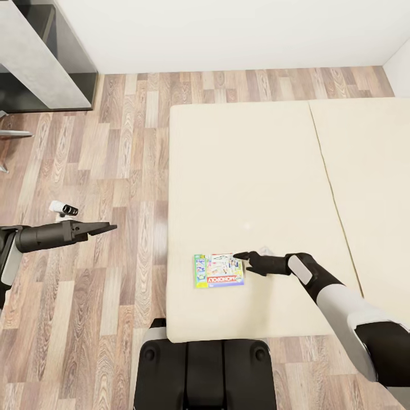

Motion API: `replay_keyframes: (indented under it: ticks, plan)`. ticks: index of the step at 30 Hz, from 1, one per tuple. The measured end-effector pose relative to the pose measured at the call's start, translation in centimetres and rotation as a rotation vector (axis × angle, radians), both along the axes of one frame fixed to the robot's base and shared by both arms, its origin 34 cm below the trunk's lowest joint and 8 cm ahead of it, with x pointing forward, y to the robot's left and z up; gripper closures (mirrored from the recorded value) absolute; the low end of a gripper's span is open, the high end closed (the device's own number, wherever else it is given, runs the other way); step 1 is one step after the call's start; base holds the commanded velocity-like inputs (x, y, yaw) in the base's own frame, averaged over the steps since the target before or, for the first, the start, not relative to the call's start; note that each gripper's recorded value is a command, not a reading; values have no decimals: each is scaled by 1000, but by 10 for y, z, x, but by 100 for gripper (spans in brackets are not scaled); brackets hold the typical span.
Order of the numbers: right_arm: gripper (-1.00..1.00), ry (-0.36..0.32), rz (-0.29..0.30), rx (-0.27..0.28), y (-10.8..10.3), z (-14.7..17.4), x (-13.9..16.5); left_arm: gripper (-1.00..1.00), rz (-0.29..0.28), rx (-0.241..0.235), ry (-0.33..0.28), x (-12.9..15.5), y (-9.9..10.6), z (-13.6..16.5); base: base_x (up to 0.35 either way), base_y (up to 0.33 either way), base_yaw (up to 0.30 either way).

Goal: Put all the toys in the child's room - the three board games (two on the bed and one on the table), the two jigsaw puzzles on the table, and the tennis ball on the table - inside the toy box on the table in the child's room.

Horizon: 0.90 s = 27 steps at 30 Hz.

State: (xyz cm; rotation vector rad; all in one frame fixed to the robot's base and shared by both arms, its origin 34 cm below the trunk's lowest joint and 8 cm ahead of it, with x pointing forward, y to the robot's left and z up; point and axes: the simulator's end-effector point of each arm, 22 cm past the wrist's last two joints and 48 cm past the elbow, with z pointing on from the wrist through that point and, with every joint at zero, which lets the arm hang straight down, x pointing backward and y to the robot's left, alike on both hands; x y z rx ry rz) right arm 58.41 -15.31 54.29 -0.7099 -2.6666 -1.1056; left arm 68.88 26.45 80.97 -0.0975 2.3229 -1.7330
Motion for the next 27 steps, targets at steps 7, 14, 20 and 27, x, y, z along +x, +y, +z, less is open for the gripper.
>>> replay_keyframes:
  ticks: [7, 14, 20, 27]
  plan:
    - [-100, -1, 1, 1, 2, 0, -1, -100, -1, -1, 0, 0, 0, 0, 0, 0, 0]
    - [-100, -1, 2, 1, 2, -1, -2, -100, -1, -1, 0, 0, 0, 0, 0, 0, 0]
    - [-100, 0, 3, -2, 2, -1, -2, -100, 1, 0, 0, 0, 0, 0, 0, 0, 0]
    - [-100, 0, 5, 1, 5, -1, -3, -100, 0, 0, 0, 0, 0, 0, 0, 74, 0]
